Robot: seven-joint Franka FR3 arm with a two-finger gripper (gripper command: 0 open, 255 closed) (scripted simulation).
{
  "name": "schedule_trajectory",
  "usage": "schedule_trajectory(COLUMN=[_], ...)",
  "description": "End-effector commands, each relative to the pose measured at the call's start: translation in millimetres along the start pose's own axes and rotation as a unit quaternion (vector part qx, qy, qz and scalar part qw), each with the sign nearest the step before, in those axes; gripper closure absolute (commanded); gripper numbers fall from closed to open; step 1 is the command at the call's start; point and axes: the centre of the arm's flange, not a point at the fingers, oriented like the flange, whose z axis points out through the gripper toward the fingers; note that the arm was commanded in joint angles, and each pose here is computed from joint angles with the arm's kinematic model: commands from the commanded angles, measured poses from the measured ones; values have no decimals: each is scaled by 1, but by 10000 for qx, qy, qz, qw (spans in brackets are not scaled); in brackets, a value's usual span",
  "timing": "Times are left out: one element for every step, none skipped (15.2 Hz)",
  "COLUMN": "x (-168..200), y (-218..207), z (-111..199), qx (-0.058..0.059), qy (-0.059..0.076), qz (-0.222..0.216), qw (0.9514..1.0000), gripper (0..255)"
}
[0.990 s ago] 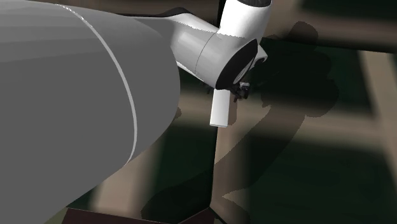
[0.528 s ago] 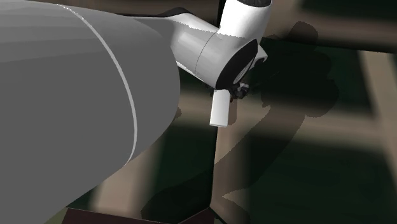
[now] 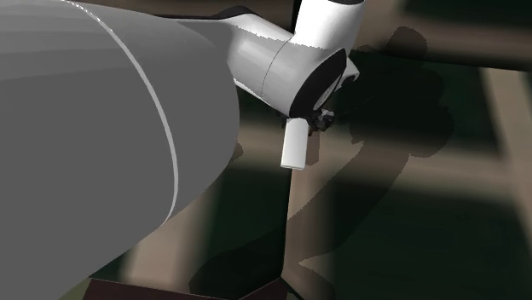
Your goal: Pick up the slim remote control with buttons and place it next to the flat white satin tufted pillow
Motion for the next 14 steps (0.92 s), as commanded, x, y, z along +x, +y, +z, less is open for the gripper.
schedule_trajectory(x=[0, 0, 0, 0, 0, 0, 0, 0, 0, 0, -1, -1, -1, -1], y=[0, 0, 0, 0, 0, 0, -1, -1, -1, -1, -1, -1, -1, -2], z=[-10, -15, -20, -25, -31, -36, -41, -47, -52, -57, -62, -68, -73, -78], qx=[1, 1, 1, 1, 1, 1, 1, 1, 1, 1, 1, 1, 1, 1], qy=[0, 0, 0, 0, 0, 0, 0, 0, 0, 0, 0, 0, 0, 0], qz=[0, 0, 0, 0, 0, 0, 0, 0, 0, 0, 0, 0, 0, 0], qw=[10000, 10000, 10000, 10000, 10000, 10000, 10000, 10000, 10000, 10000, 10000, 10000, 10000, 10000], gripper=[255, 255, 255, 255, 255, 255, 255, 255, 255, 255, 255, 255, 255, 255])
